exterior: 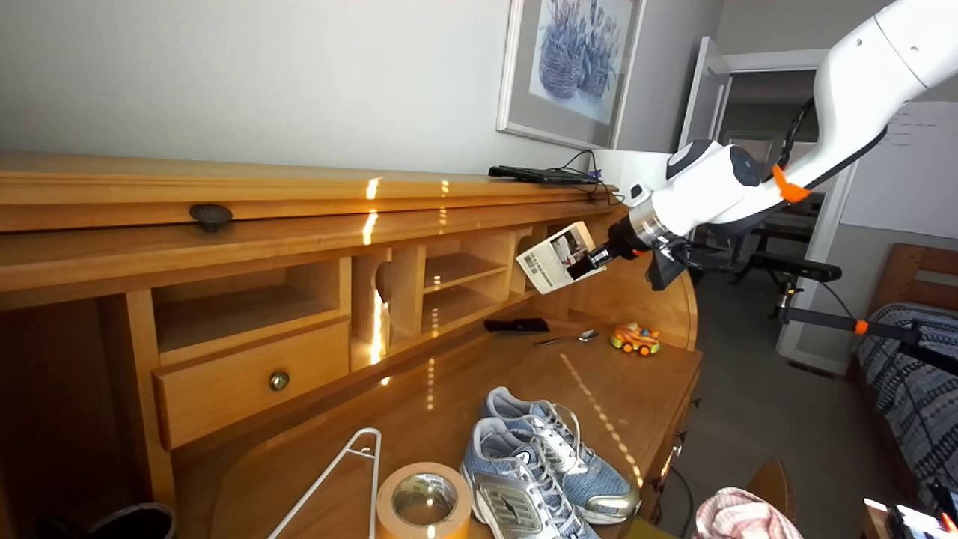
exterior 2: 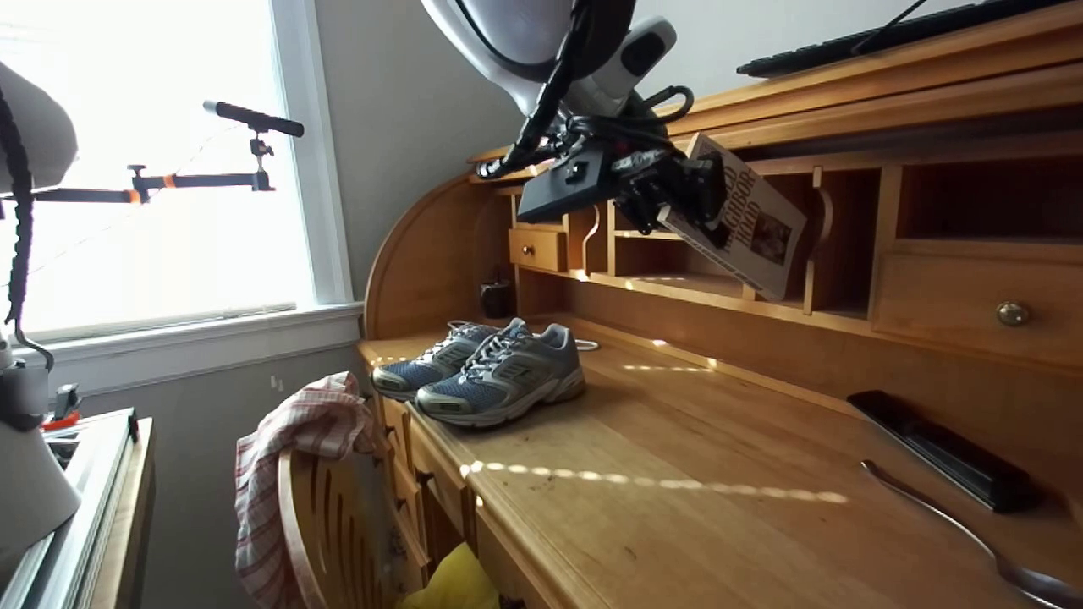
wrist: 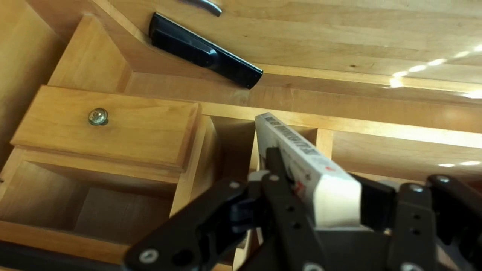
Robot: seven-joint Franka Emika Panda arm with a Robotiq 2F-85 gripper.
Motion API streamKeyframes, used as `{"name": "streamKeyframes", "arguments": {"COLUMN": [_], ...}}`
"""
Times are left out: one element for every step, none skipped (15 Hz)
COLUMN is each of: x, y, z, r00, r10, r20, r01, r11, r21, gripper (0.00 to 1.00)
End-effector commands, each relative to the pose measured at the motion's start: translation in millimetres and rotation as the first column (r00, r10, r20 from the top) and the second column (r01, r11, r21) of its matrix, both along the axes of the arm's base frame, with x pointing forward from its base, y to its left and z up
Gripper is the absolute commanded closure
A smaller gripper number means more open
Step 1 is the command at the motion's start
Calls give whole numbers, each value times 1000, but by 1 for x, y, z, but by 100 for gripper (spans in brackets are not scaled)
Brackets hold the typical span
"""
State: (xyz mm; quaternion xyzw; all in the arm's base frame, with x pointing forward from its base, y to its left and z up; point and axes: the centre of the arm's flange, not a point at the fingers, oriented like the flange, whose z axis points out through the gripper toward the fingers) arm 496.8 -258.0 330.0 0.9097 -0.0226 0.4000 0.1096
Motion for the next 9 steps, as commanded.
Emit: {"name": "streamKeyframes", "arguments": {"x": [-13,-14,-14,-15,-15,-15,-15,-14,-14], "y": [-16,-18,-18,-18,-18,-17,-16,-15,-15], "z": [-20,-22,-23,-24,-25,-26,-26,-26,-26], "r00": [999,999,999,998,997,997,996,995,994], "r10": [36,43,51,59,69,75,84,92,99], "r20": [15,17,19,23,24,25,31,34,39], "r01": [-37,-43,-51,-60,-69,-76,-85,-94,-100], "r11": [999,999,998,998,997,997,996,995,995], "r21": [20,23,28,29,34,34,32,32,28], "gripper": [94,94,94,94,94,94,94,94,94]}}
